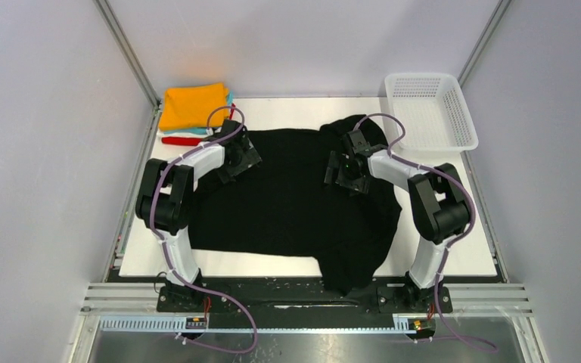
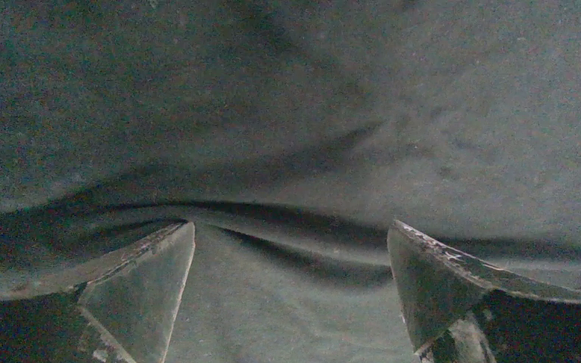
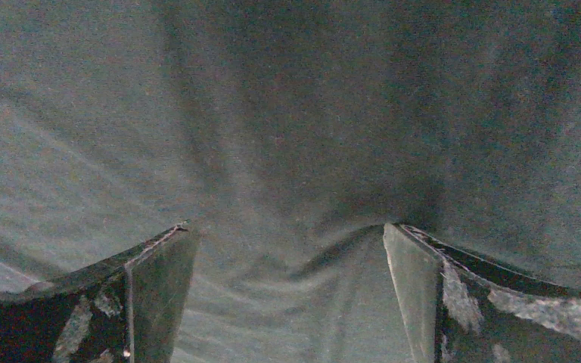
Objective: Fold and stack the t-shirts
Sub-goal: Flatten out the tshirt
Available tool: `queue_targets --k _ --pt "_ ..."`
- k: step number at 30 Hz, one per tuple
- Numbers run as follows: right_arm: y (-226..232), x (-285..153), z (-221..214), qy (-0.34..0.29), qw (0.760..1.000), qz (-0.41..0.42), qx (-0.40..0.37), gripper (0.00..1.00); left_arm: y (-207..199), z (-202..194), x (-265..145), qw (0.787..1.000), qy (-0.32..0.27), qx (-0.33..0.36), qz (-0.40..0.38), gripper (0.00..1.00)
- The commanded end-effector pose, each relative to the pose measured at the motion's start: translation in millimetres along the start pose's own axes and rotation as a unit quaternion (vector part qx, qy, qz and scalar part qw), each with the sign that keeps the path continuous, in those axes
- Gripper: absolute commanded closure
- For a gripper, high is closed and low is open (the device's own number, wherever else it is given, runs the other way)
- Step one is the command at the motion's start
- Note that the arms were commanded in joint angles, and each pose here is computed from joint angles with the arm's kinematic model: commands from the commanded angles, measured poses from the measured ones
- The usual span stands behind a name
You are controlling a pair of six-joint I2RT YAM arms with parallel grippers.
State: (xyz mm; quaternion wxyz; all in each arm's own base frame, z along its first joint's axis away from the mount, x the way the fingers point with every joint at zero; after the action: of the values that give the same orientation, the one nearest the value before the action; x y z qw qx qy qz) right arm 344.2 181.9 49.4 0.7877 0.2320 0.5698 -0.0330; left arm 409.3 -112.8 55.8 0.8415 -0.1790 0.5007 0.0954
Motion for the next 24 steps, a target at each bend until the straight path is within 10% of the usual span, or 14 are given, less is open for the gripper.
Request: queue_targets --k 1,12,24 --pt "11 7 34 0.000 1.000 0.009 0.002 0.01 -1 21 19 1.000 0.008 -0.012 0.002 0.01" --pt "36 -72 80 -0.097 0.992 0.058 -0.051 0.01 -31 67 -53 0.995 -0.072 0.005 -0.072 0.01" --pt "-110 -111 -86 -0.055 0.996 -0.010 0.074 0.01 16 -35 -107 0.990 -0.078 0.001 -0.116 0.01"
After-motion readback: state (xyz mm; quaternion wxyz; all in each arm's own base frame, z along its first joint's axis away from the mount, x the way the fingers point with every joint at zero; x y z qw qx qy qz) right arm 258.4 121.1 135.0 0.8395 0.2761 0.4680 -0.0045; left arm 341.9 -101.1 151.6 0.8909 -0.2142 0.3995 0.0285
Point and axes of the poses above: each gripper's point midway between its finger pads, its own x axis out along the fingers, its own y axis along the line the jaws close on, z = x × y, the point moved 3 cm from there along -x, back along the fingers, and after that the axes turned 10 degrees about x, right-handed, at the moved point
